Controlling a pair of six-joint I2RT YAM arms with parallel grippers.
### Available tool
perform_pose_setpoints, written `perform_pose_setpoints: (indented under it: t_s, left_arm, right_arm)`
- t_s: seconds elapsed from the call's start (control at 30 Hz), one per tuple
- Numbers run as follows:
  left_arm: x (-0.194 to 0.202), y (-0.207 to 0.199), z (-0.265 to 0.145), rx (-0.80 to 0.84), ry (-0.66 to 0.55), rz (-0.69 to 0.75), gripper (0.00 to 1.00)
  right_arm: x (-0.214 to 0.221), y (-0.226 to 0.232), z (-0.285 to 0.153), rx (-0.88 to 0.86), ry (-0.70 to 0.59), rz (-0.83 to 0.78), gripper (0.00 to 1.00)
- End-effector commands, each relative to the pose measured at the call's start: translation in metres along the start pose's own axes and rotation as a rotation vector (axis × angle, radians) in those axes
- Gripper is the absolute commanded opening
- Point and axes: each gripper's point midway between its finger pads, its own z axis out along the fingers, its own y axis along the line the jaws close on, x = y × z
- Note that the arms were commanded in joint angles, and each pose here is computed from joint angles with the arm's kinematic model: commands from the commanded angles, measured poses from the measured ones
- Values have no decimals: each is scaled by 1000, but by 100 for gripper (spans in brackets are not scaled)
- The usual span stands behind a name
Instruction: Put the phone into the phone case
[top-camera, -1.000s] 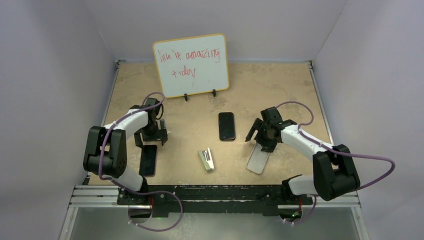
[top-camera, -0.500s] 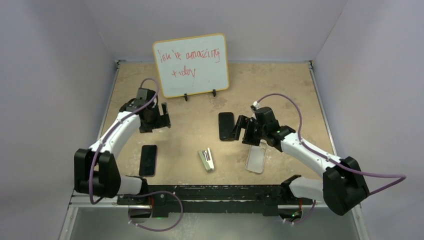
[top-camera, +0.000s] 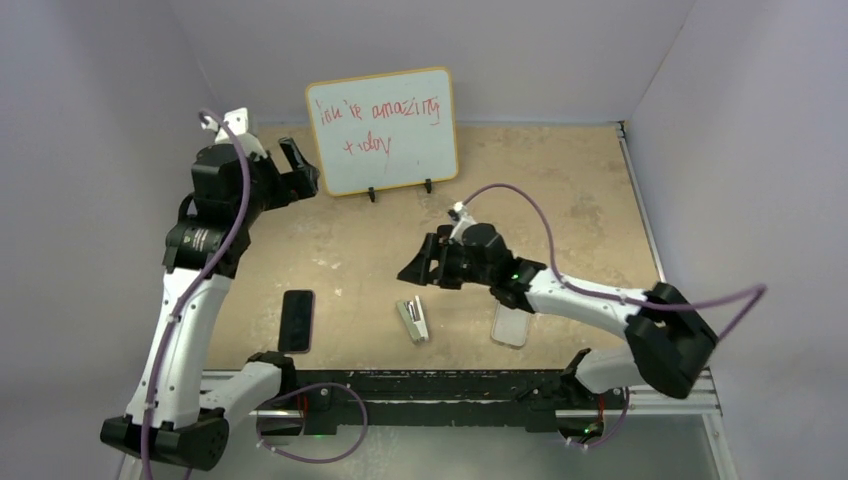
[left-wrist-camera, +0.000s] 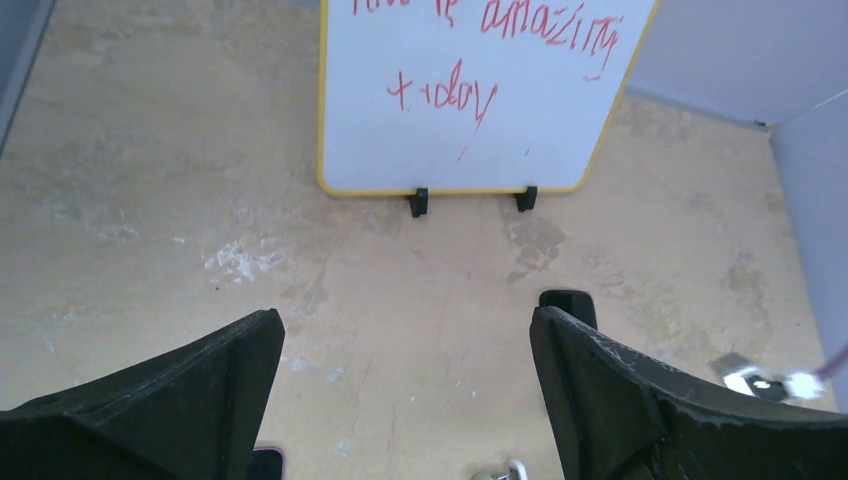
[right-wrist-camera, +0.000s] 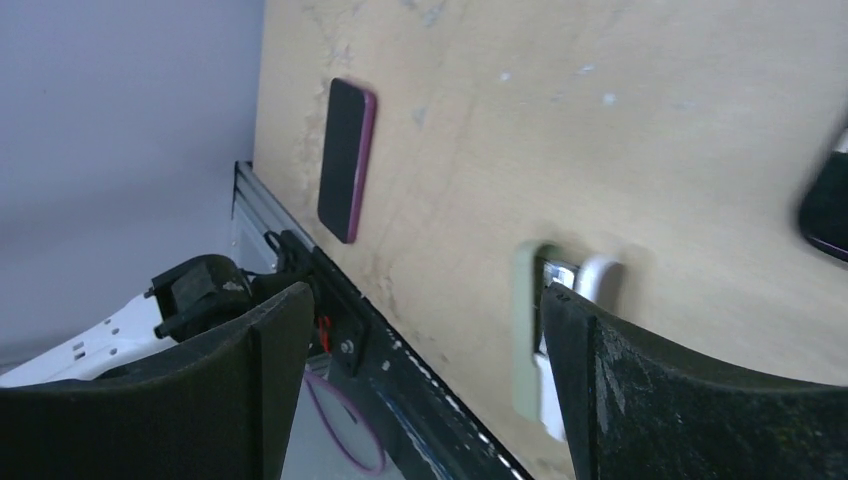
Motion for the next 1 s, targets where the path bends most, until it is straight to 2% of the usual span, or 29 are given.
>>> perform_pose_setpoints:
  t_s: [0.0,0.1,0.23,0.4,0.57,0.63,0.7,0.77,0.97]
  left_arm:
    - [-12,9,-15,-62,-55,-54,100]
    - [6,32,-14,-188,13,-71,100]
    - [12,36,-16,-213,38,-80,100]
    - [8,38,-17,-223,5,-88,100]
    - [35,62,4,-365,109,-113,100]
    - [56,90,10,-487,187,-144,99]
    - [78,118,9,-613,281,-189,92]
    - [101,144,0,-760,353,-257,78]
    - [197,200,-29,-993,597,-562,46]
  right_arm:
    - [-4,56,41,-153,-24,-27,83]
    - [17,76,73,-217,44,-44,77]
    - [40,101,112,-254,113,-45,71]
    - [76,99,158,-200,170,-14,65]
    - [98,85,190,-75,195,5,64]
    - [103,81,194,-52,194,4,64]
    - [106,73,193,-29,194,22,64]
    - [107,68,191,-19,188,27,63]
    - [107,66,190,-20,179,26,61]
